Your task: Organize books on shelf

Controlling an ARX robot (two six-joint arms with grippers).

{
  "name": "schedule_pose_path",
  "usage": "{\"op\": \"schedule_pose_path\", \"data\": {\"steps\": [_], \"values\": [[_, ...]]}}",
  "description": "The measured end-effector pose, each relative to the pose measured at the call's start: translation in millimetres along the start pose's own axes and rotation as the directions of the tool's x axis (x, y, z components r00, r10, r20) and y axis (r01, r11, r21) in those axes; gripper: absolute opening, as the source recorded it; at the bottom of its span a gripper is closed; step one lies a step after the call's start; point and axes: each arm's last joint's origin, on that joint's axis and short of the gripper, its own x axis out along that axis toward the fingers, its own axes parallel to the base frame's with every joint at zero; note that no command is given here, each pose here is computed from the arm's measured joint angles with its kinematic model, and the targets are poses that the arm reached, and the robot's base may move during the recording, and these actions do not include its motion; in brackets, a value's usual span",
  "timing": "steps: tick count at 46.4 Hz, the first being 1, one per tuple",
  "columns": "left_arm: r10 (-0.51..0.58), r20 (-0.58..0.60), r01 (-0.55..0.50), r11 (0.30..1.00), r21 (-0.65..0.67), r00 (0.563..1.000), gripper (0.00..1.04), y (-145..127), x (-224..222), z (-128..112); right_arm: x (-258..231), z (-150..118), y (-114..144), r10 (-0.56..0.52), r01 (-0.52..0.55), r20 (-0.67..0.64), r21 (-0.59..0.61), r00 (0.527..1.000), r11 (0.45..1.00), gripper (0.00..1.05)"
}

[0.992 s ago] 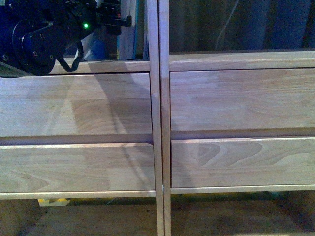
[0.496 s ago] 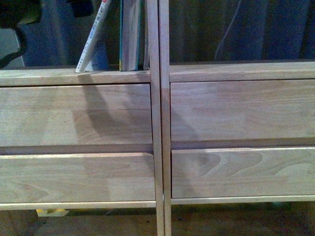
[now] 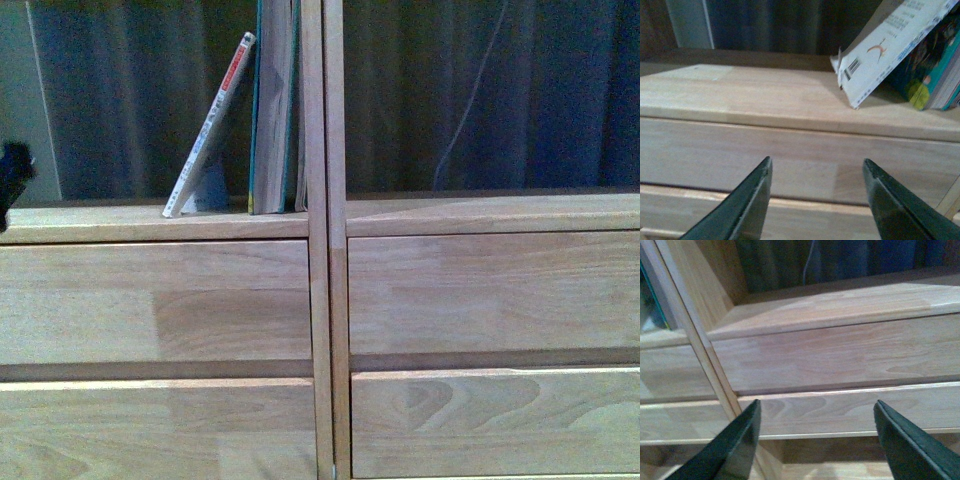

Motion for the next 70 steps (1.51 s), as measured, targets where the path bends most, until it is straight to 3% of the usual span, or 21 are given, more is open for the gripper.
{"op": "schedule_pose_path", "data": {"steps": [10, 16, 20, 41, 70], "values": [[-0.011, -0.004, 0.011, 1.0, 0.014, 1.0, 0.25, 10, -35, -34, -7, -31, -4, -0.011, 0.01, -0.012, -0.107, 1.0, 0.994, 0.4], [-0.001, -0.013, 0.001, 1.0, 0.017, 1.0, 0.03, 18, -58, -55, -13, -50, -7, -0.011, 0.009, -0.013, -0.128, 1.0, 0.992, 0.15], [-0.001, -0.016, 0.001, 1.0, 0.02, 1.0, 0.03, 20, -69, -65, -16, -58, -8, -0.011, 0.009, -0.014, -0.137, 1.0, 0.991, 0.02], [-0.002, -0.016, 0.002, 1.0, 0.02, 1.0, 0.03, 33, -119, -99, -28, -90, -13, -0.011, 0.01, -0.008, -0.142, 1.0, 0.99, 0.03], [-0.002, 0.002, 0.002, 1.0, 0.022, 1.0, 0.03, 34, -152, -116, -43, -109, -16, -0.011, 0.011, 0.003, -0.143, 1.0, 0.99, 0.03]]}}
